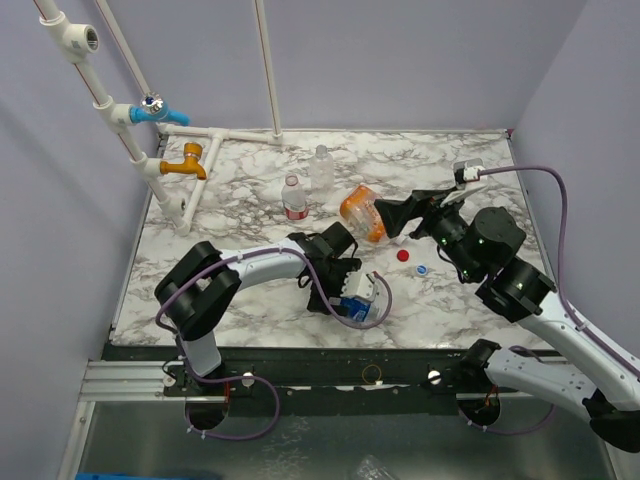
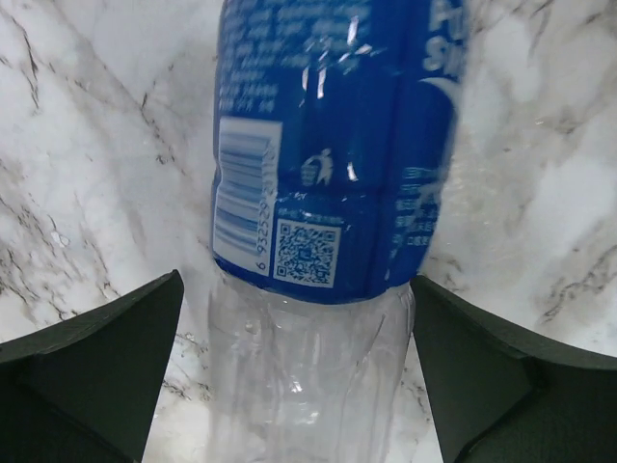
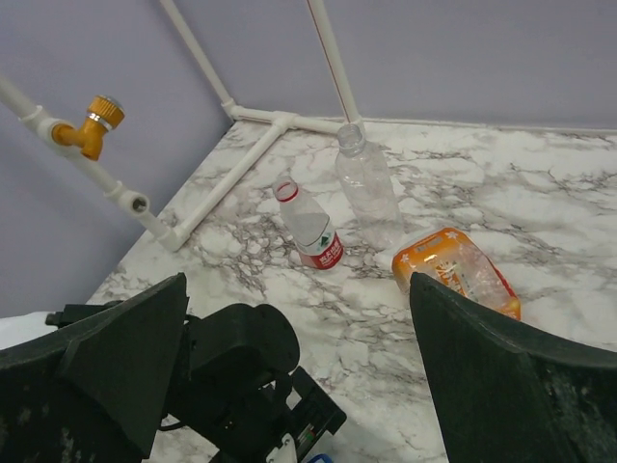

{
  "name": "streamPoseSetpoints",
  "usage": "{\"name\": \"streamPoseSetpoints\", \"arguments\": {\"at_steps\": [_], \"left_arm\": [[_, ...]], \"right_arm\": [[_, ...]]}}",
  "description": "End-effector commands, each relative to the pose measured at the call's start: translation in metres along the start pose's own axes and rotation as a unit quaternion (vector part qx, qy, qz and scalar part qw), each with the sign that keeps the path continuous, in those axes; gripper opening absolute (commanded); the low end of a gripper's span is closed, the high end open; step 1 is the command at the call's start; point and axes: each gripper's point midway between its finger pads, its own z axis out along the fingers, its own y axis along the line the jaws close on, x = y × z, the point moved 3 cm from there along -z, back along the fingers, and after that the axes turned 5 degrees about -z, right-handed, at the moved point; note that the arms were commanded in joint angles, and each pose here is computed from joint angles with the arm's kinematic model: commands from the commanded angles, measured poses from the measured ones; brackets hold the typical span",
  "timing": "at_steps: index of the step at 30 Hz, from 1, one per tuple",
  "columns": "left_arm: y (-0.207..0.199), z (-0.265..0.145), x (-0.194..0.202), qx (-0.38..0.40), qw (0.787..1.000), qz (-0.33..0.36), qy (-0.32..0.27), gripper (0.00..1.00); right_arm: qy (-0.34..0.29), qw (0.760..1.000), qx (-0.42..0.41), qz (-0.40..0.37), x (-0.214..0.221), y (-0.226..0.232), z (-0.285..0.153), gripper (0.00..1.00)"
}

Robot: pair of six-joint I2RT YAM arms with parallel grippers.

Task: Unscrew the bottle caps
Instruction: Pick up the plastic bottle at the center of the board.

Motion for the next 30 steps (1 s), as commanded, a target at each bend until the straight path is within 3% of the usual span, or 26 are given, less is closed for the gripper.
{"name": "streamPoseSetpoints", "arguments": {"at_steps": [1,4,8,11,14,22,26,30], "left_arm": [[0.017,0.004,0.006,-0.031,0.999,0.02,0.038,0.99],[0.012,0.008,0.006,-0.028,0.998,0.018,0.046,0.97],[0.003,0.007,-0.002,-0.026,0.999,0.013,0.031,0.79],[0.004,-0.005,-0.024,-0.043,0.999,-0.025,-0.002,0.65],[0.01,-0.029,-0.058,-0.067,0.993,-0.084,-0.055,0.6],[-0.007,-0.131,-0.14,-0.104,0.951,-0.154,-0.246,0.53],[-0.017,-0.164,-0.147,-0.145,0.926,-0.165,-0.308,0.47],[-0.023,-0.173,-0.142,-0.162,0.91,-0.188,-0.331,0.43]], "right_arm": [[0.004,0.999,0.033,-0.012,0.004,-0.014,-0.012,1.0],[0.0,0.999,0.035,-0.016,0.002,-0.016,-0.014,1.0],[0.007,0.999,0.044,-0.024,0.006,-0.019,-0.012,1.0],[0.013,0.998,0.064,-0.021,0.009,-0.024,-0.011,0.99],[0.016,0.996,0.086,-0.011,0.007,-0.028,-0.01,1.0],[0.009,0.993,0.099,0.055,-0.02,-0.024,-0.021,1.0],[-0.014,0.991,0.013,0.13,-0.038,0.003,-0.037,1.0],[0.019,0.985,-0.021,0.172,-0.05,0.021,-0.041,1.0]]}}
